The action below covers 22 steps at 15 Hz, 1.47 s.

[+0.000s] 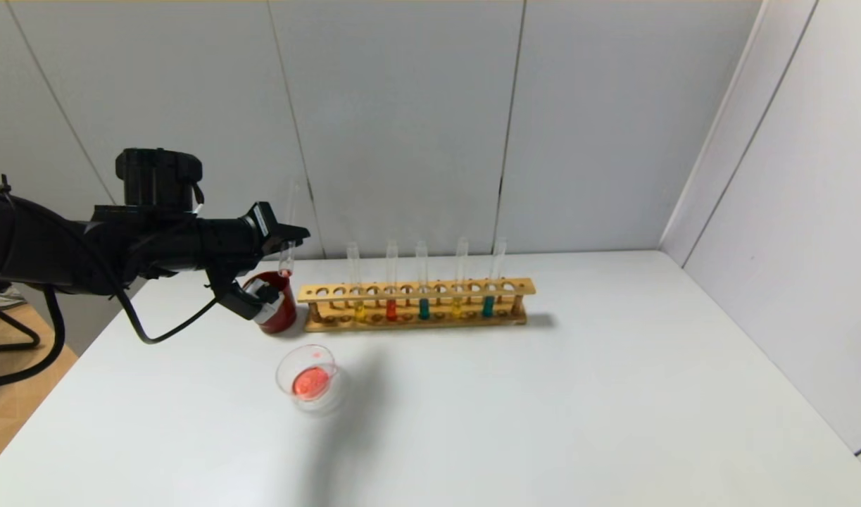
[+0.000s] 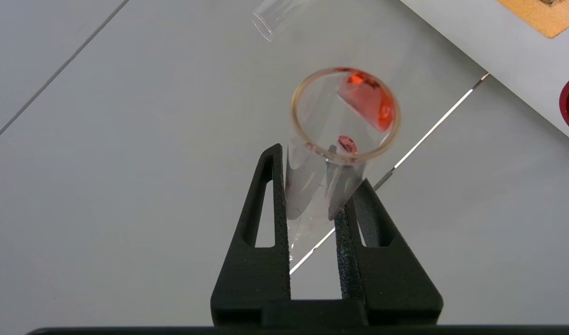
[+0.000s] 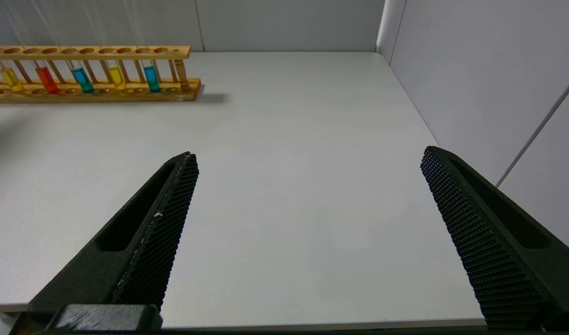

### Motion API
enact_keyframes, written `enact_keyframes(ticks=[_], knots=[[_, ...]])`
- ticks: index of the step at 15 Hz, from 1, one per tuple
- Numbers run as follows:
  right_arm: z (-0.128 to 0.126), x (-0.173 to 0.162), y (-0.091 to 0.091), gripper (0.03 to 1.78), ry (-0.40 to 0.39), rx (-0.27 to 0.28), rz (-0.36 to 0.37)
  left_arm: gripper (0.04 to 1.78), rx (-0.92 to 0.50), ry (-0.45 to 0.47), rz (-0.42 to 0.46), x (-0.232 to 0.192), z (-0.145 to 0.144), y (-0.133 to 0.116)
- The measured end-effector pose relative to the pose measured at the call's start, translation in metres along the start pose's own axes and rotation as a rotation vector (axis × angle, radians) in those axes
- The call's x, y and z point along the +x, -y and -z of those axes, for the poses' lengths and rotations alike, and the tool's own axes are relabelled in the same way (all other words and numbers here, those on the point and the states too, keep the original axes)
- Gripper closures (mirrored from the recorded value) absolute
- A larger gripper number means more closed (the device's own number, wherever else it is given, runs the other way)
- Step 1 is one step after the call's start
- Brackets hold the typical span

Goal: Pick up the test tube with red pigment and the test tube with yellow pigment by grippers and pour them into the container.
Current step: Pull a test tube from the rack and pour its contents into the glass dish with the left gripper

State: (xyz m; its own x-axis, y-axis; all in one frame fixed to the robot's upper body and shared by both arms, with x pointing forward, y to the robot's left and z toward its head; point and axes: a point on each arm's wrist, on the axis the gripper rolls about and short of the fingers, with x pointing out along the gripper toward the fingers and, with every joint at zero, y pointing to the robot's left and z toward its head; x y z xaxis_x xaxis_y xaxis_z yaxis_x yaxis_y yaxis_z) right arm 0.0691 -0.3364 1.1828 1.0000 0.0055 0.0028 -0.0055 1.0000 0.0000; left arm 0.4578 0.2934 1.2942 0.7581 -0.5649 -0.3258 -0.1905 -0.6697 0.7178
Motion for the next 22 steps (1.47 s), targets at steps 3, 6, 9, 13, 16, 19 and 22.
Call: enact_keyframes(ticks=[3,6,9,13,16,19,22], knots=[[0.000,0.000,0.000,0.06,0.000,0.000,0.000,1.49,0.021,-0.011,0.004,-0.001,0.001,-0.003],[0.000,0.000,0.000,0.06,0.000,0.000,0.000,1.49,0.059,-0.027,-0.015,-0.003,0.002,-0.008],[0.000,0.000,0.000,0.06,0.000,0.000,0.000,1.49,0.075,-0.033,-0.027,-0.003,0.001,-0.011],[0.000,0.000,0.000,0.06,0.000,0.000,0.000,1.49,0.149,-0.029,-0.044,-0.005,-0.001,-0.017],[0.000,0.000,0.000,0.06,0.000,0.000,0.000,1.49,0.192,-0.030,-0.055,-0.006,-0.002,-0.021],[0.000,0.000,0.000,0.06,0.000,0.000,0.000,1.49,0.223,-0.040,-0.063,-0.007,-0.001,-0.024],[0.000,0.000,0.000,0.06,0.000,0.000,0.000,1.49,0.270,-0.077,-0.079,-0.009,0.002,-0.027]])
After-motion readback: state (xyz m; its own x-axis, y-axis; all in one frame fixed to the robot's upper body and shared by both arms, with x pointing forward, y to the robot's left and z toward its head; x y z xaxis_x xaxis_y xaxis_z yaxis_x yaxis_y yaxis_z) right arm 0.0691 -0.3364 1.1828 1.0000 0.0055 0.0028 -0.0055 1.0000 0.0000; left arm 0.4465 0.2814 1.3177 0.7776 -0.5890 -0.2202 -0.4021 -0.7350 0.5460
